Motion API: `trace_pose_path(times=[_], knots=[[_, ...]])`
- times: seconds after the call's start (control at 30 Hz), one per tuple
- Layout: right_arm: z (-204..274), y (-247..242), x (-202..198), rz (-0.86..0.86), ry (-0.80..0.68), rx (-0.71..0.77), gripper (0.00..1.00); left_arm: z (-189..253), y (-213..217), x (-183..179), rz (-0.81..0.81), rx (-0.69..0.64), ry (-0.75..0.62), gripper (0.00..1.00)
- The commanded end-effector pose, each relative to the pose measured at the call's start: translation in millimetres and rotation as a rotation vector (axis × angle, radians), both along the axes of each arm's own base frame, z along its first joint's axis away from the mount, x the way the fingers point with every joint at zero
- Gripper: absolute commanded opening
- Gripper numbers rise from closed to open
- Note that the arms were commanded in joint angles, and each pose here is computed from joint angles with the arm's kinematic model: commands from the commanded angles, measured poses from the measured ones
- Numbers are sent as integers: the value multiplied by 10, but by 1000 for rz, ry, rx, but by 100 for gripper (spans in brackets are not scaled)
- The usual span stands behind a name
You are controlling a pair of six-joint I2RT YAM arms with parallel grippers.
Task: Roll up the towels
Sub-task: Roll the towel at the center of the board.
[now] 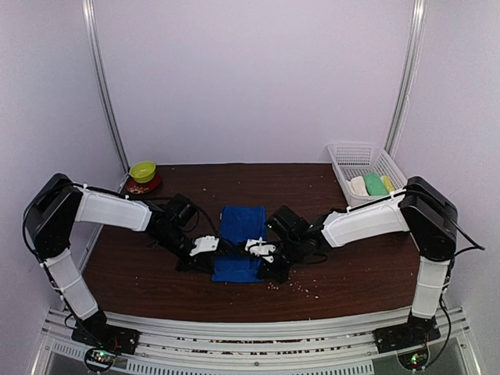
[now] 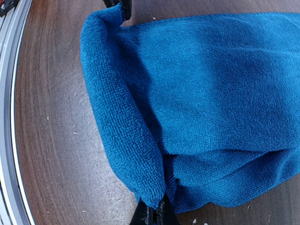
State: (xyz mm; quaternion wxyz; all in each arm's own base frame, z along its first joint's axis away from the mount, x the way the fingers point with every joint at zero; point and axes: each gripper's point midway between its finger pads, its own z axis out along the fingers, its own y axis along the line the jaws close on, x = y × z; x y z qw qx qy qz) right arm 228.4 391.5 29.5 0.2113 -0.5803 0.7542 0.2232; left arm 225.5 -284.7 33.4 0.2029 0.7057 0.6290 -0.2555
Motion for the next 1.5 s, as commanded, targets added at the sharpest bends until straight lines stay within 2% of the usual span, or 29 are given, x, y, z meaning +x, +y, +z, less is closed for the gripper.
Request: trace_pose_path(times=[0.0, 0.4, 0.6, 0.8, 0.93, 1.0, 1.13, 1.3, 1.47], knots=[[-103, -101, 50, -55, 66, -23, 0, -92, 42, 158, 70, 19, -13, 0], [-114, -77, 99, -99, 187, -28, 1, -293, 124, 266, 147, 89, 20, 0], [-240, -133, 109, -135, 247, -57, 0, -13, 249, 502, 219, 9, -9, 0], [-239, -124, 121, -157, 273, -49, 0, 402, 336, 619, 221, -87, -107, 25], [-231, -121, 131, -176, 298, -48, 0, 621, 258, 528, 167, -162, -128, 52], [-224, -121, 150, -191, 305, -50, 0, 647, 202, 506, 153, -161, -138, 56], [-200, -103, 183, -212, 318, -38, 0, 569, 104, 483, 149, -130, -147, 74], [-176, -86, 201, -219, 342, -15, 0, 358, -33, 421, 151, -73, -147, 77], [-206, -91, 190, -220, 353, -21, 0, 279, -149, 483, 192, -64, -84, 74]])
